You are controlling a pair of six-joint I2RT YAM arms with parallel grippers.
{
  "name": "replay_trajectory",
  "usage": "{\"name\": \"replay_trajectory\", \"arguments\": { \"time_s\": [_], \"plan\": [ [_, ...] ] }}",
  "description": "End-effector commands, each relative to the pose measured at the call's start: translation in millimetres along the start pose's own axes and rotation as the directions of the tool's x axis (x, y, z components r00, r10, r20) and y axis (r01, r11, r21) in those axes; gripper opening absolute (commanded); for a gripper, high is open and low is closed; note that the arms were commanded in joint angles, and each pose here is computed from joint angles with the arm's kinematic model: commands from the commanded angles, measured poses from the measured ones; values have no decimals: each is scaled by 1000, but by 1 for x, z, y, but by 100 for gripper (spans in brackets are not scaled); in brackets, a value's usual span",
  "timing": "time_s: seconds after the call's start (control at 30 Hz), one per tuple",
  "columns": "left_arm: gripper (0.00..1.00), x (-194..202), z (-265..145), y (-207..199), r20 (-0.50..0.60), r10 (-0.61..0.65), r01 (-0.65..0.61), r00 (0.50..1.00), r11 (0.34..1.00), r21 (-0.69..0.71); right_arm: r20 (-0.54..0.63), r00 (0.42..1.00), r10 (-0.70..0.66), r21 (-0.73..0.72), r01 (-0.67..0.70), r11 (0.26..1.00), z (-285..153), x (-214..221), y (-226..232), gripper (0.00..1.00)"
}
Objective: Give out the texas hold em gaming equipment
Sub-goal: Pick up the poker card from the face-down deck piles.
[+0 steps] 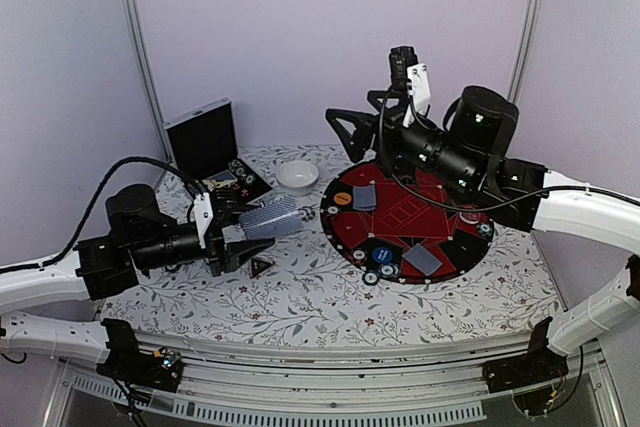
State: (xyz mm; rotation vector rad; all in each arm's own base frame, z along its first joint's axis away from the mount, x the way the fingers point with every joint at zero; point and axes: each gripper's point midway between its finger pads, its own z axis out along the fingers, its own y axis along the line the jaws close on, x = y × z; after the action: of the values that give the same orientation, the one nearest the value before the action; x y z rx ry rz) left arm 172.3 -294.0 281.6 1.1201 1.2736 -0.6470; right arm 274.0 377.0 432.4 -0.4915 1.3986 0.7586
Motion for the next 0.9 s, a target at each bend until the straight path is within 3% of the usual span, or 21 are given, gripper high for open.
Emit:
{"name": "replay_trajectory", "arguments": {
  "time_s": [0.0,0.1,0.17,0.37,0.53,0.73,0.87],
  "plan": [
    [52,-17,6,-8,48,72,-73,996,997,21,18,985,-171,-327,168,930,-37,10,41,99],
    [52,-25,12,-10,57,130,-131,990,991,15,-35,994,-102,-446,76,892,-51,10,60,99],
    [52,-28,16,-9,66,162,-163,985,987,4,-131,990,-56,-502,-18,864,-54,22,72,99],
    [52,-32,19,-8,113,162,-161,980,987,-17,-385,921,-63,-501,-151,852,-49,78,89,97],
    [52,-26,13,-14,142,156,-156,977,988,-13,-479,874,-86,-477,-176,861,-40,116,98,96],
    [52,-27,8,-16,156,167,-167,974,986,-14,-508,856,-94,-480,-191,856,-24,128,105,95],
    [52,-29,2,-16,178,178,-176,968,984,-24,-548,832,-89,-419,-180,890,-14,141,95,95]
  ]
}}
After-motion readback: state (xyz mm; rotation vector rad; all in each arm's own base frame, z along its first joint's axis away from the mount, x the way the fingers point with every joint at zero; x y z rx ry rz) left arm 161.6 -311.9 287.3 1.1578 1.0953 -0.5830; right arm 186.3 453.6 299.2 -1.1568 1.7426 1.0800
